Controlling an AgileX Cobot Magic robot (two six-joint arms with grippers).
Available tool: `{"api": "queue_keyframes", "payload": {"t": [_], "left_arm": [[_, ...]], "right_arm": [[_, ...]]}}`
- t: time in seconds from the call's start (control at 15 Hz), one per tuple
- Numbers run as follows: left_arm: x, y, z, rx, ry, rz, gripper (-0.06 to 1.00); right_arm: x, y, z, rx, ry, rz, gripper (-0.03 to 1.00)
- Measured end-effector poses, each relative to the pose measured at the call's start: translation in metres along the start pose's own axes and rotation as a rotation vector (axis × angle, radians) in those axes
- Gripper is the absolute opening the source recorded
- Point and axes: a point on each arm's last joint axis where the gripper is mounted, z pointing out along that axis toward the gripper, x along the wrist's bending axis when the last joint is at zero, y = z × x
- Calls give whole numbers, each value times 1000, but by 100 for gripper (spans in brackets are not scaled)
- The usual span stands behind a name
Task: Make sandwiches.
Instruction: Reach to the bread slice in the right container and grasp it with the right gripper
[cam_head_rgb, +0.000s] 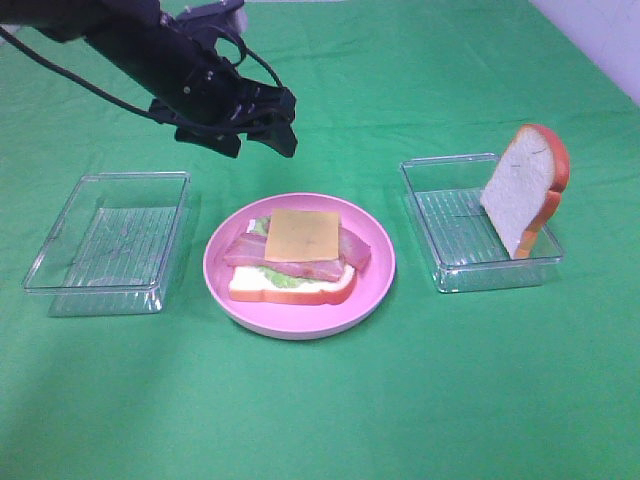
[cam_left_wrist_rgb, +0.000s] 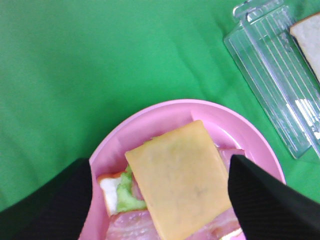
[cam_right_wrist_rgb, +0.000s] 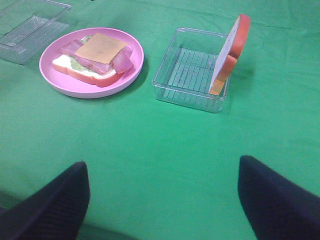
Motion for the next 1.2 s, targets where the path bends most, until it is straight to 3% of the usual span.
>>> {"api": "queue_keyframes", "payload": {"t": [0.2,0.4,0.47,0.67,1.0,1.13,1.2], "left_arm": [[-15,9,-74,-4,93,111,72],[-26,8,-137,-26,172,131,72],[-35,-1,-181,-48,200,134,72],[-40,-22,-211,-38,200,132,72],[-32,-129,-240,67,210,115,72],[-28,-159,-244,72,211,113,72],[-26,-197,-254,34,208,118,72]], "right_arm": [[0,0,0,0,0,0,75],[0,0,0,0,0,0,75],[0,0,0,0,0,0,75],[0,0,0,0,0,0,75],[-3,21,9,-26,-9,0,75],[-5,37,21,-46,-12,2,75],[-8,57,43,-48,-14,4,75]]}}
